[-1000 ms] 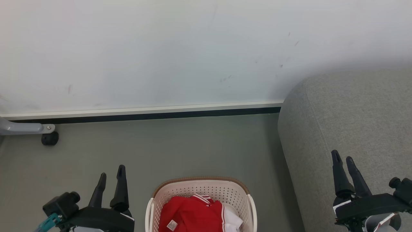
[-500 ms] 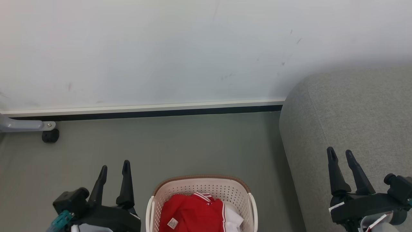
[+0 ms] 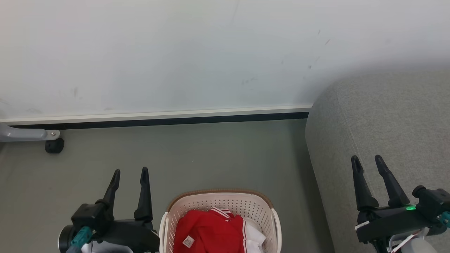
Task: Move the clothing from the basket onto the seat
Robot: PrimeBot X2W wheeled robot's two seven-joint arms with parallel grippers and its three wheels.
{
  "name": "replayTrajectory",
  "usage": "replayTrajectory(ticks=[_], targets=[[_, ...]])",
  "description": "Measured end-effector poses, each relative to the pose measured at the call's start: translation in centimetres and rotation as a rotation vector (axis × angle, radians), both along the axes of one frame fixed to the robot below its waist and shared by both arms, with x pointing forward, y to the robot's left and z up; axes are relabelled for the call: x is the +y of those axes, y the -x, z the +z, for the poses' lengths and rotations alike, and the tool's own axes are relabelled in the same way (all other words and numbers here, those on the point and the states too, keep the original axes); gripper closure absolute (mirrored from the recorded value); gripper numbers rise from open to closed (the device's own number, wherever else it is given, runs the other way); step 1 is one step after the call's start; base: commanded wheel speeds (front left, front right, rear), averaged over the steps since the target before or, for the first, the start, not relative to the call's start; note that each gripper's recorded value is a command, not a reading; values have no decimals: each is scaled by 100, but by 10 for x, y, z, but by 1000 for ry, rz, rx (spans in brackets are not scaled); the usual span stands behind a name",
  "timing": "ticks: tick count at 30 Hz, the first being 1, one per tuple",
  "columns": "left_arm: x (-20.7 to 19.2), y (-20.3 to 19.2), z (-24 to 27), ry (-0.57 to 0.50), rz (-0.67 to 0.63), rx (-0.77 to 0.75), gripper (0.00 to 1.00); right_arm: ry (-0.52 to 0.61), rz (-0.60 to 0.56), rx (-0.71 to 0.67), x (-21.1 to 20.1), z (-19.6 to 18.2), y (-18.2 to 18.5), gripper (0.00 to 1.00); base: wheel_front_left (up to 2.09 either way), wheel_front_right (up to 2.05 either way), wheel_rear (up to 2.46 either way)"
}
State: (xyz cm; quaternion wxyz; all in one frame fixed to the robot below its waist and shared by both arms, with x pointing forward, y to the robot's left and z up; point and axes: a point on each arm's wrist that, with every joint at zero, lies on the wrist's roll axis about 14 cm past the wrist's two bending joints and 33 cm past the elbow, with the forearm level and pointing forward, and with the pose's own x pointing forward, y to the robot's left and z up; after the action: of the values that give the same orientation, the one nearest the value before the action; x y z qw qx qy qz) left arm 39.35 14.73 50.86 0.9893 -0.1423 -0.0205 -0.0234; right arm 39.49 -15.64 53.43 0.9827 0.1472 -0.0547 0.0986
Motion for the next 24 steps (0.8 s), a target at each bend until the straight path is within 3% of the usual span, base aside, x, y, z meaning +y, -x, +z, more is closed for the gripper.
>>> replayTrajectory(ticks=[7,24], targets=[[-4,-2,6,-46,-13,-28,0,43,4,-21,1,3,0,0,0,0,0],[-4,-3,6,-39,-9,-30,0,38,0,-26,0,3,-1,0,0,0,0]])
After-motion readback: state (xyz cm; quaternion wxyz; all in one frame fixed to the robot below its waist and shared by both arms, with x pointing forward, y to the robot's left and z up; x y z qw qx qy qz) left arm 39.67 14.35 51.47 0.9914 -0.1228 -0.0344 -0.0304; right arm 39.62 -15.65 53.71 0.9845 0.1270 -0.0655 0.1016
